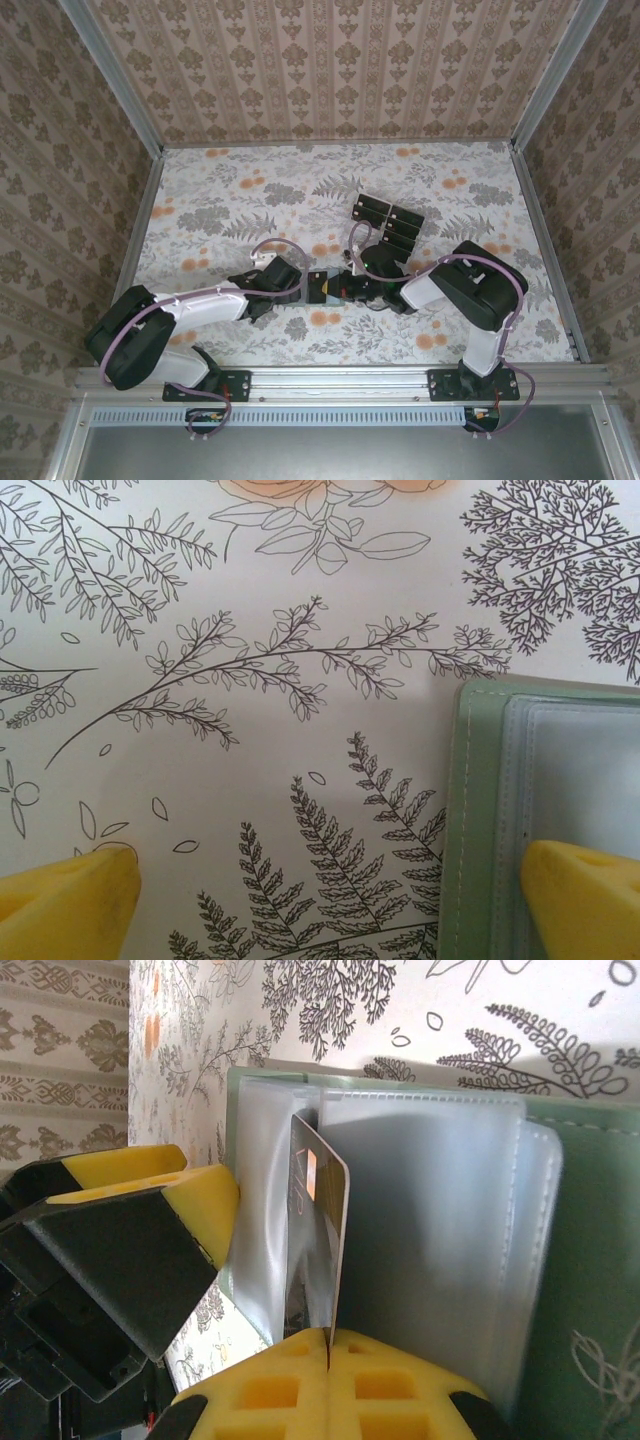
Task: Put the credit cards into the card holder
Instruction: Insert the credit card into the card slot.
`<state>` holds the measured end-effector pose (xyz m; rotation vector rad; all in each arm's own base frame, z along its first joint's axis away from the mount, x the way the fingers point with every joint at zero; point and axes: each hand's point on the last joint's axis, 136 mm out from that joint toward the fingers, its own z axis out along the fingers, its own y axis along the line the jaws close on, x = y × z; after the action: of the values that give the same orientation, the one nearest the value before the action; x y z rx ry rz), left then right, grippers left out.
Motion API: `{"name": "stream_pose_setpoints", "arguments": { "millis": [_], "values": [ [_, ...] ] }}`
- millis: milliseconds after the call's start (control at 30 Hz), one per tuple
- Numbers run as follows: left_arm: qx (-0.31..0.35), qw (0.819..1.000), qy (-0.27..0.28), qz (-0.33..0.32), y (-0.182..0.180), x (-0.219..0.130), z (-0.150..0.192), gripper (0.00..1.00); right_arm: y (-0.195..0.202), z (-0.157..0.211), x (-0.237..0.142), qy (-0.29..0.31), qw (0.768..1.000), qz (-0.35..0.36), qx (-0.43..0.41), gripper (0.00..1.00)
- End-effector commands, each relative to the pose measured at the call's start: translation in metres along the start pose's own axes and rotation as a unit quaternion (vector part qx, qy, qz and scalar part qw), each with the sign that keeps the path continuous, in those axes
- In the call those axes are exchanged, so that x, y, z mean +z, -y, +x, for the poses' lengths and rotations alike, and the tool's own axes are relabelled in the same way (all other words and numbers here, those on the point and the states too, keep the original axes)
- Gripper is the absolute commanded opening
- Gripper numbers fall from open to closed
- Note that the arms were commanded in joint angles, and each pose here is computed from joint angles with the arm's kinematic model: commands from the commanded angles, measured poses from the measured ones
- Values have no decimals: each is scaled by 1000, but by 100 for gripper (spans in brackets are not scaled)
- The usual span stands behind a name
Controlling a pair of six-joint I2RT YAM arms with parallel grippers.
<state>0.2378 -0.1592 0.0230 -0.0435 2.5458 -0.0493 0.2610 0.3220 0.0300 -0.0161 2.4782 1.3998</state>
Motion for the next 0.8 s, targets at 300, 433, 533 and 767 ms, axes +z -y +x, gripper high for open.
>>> {"name": "stream_pose_setpoints", "arguments": {
  "millis": [300,433,533,767],
  "values": [
    [17,999,-27,-30,-18,2,20,100,16,11,-4,-11,998,27,50,0],
    [19,999,-27,-30,-18,2,20,100,18,12,-9,-5,998,34,54,0],
    [19,999,-27,-31,-18,2,21,100,19,12,-12,-3,998,40,56,0],
    [18,999,-27,-30,-18,3,22,100,22,15,-6,-16,997,43,62,0]
  ]
}}
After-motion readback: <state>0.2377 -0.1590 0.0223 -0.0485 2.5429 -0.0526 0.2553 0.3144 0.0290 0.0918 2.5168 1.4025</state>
